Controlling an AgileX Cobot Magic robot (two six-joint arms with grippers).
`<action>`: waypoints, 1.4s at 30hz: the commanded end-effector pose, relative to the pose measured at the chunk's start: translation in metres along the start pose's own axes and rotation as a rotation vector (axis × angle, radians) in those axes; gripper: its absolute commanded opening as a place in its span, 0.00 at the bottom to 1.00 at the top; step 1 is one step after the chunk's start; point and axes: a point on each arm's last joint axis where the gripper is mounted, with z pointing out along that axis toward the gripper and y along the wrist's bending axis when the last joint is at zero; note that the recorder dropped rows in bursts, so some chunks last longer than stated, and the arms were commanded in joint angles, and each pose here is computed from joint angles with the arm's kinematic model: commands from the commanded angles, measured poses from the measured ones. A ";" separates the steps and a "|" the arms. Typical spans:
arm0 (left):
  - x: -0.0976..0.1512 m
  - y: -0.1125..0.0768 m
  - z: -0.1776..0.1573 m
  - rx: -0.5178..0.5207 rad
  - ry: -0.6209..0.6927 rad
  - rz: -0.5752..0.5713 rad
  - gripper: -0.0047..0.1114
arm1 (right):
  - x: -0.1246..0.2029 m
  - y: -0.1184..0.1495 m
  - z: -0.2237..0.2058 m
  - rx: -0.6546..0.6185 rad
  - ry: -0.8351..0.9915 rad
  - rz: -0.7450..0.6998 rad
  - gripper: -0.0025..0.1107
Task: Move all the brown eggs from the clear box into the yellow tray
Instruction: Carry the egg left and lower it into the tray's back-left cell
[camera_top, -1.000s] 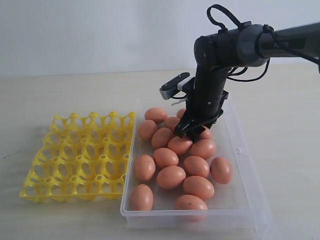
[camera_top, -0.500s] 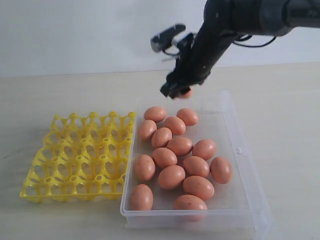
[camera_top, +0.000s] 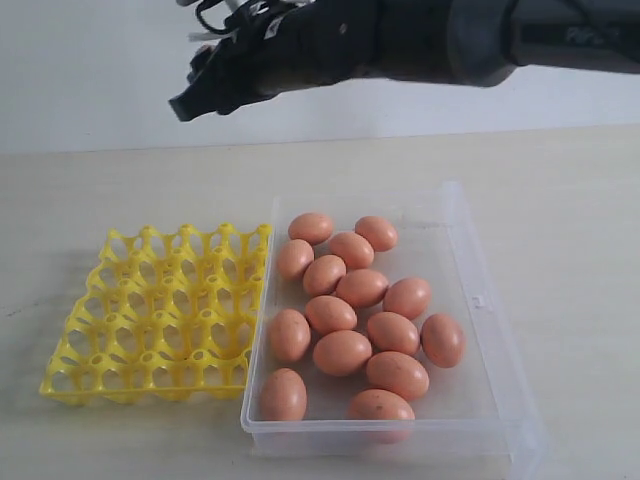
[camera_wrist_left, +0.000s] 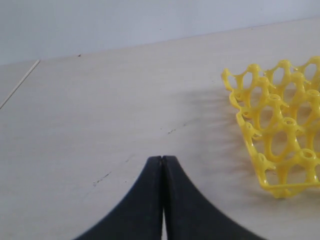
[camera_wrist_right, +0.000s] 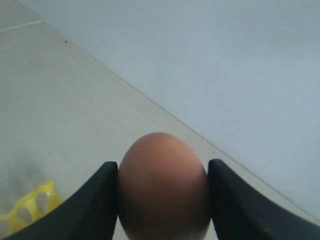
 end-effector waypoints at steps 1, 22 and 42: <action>-0.002 0.000 -0.001 0.005 -0.019 -0.006 0.04 | 0.006 0.025 0.021 0.003 -0.117 0.114 0.02; -0.002 0.000 -0.001 0.005 -0.019 -0.006 0.04 | 0.061 0.085 0.106 -0.357 -0.211 0.343 0.02; -0.002 0.000 -0.001 0.005 -0.019 -0.006 0.04 | 0.102 0.088 0.127 -0.340 -0.127 0.387 0.02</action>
